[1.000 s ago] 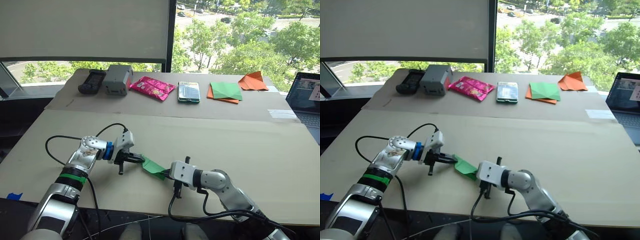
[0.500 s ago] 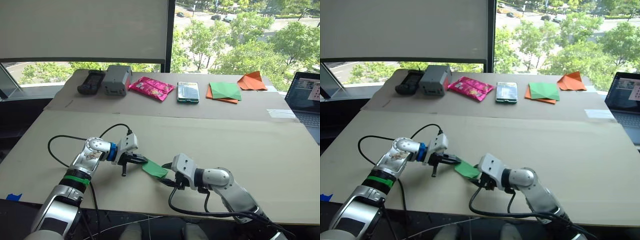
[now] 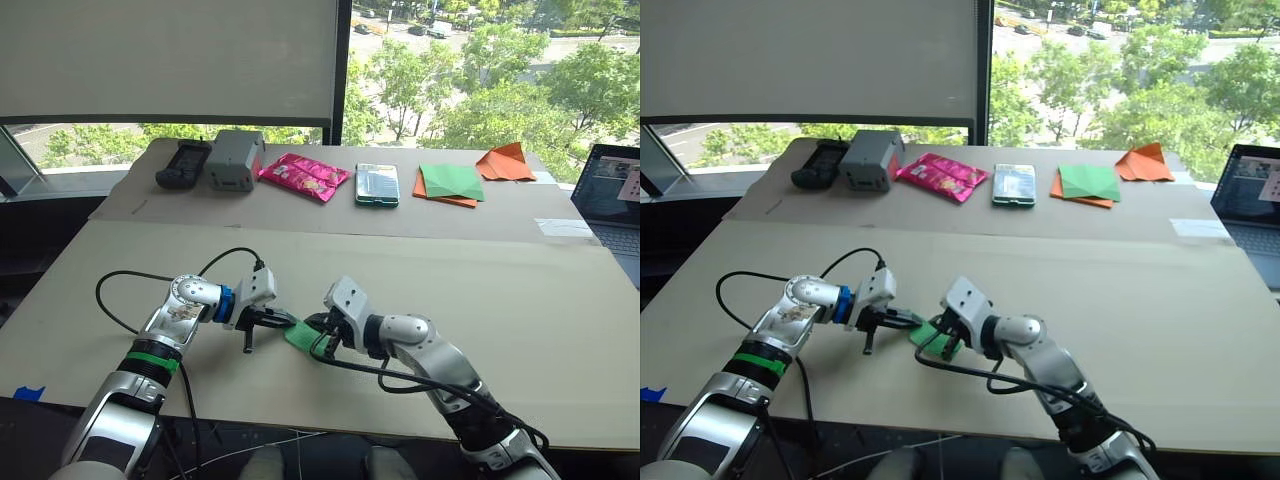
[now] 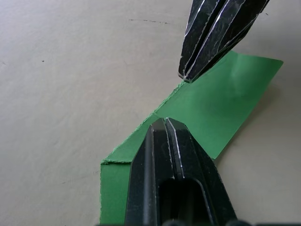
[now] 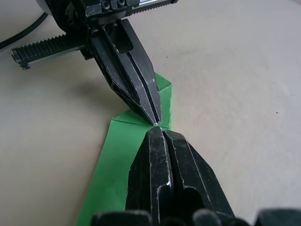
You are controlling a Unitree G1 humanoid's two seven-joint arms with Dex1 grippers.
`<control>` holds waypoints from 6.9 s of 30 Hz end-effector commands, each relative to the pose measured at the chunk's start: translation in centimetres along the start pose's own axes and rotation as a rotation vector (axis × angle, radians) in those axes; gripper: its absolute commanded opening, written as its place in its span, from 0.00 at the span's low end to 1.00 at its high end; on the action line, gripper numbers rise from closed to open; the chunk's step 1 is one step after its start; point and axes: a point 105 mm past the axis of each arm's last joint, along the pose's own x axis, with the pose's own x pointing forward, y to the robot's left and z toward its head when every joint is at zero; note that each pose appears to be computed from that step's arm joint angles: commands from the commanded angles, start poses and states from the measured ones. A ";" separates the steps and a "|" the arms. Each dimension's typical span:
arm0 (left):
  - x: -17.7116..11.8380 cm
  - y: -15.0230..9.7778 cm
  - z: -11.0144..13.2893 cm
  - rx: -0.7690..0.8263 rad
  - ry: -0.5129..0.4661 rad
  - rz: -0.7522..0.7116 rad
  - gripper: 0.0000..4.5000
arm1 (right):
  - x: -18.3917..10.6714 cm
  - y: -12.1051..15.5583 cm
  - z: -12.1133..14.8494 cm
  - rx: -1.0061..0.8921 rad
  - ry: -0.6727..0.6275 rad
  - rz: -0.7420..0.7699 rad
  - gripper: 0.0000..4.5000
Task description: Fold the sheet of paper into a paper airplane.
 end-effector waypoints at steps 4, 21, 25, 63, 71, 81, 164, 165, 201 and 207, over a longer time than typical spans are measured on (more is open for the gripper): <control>0.1 -0.5 -1.5 -0.029 0.059 -0.009 0.00 | 0.7 -0.7 0.6 -0.030 -0.021 -0.027 0.00; 0.0 -0.6 -1.7 -0.035 0.070 0.003 0.00 | 1.2 0.5 -2.4 -0.081 0.127 0.014 0.00; 0.0 -0.6 -1.8 -0.038 0.074 0.002 0.00 | 0.8 0.8 -3.7 -0.180 0.187 0.026 0.00; 0.2 -1.4 -2.2 -0.034 0.084 -0.020 0.00 | -4.9 1.9 -8.9 -0.018 0.342 -0.027 0.00; 0.6 -1.5 -2.1 -0.031 0.083 -0.023 0.00 | -5.7 2.2 -8.7 0.004 0.347 -0.035 0.00; 1.1 -1.5 -1.9 -0.027 0.073 -0.025 0.00 | -7.7 1.6 -5.0 -0.003 0.214 -0.052 0.00; -2.1 1.0 -5.5 -0.073 0.175 0.080 0.00 | -3.4 1.8 -5.3 0.038 0.235 -0.054 0.00; -2.1 1.0 -5.6 -0.073 0.176 0.082 0.00 | -3.4 1.8 -5.3 0.038 0.235 -0.054 0.00; -9.8 -5.7 0.5 -0.312 -0.259 0.299 0.78 | -9.4 4.9 3.0 -0.179 -0.198 0.051 1.00; -9.7 -6.0 0.0 -0.304 -0.213 0.295 0.99 | -8.5 6.7 3.1 -0.128 -0.227 0.197 1.00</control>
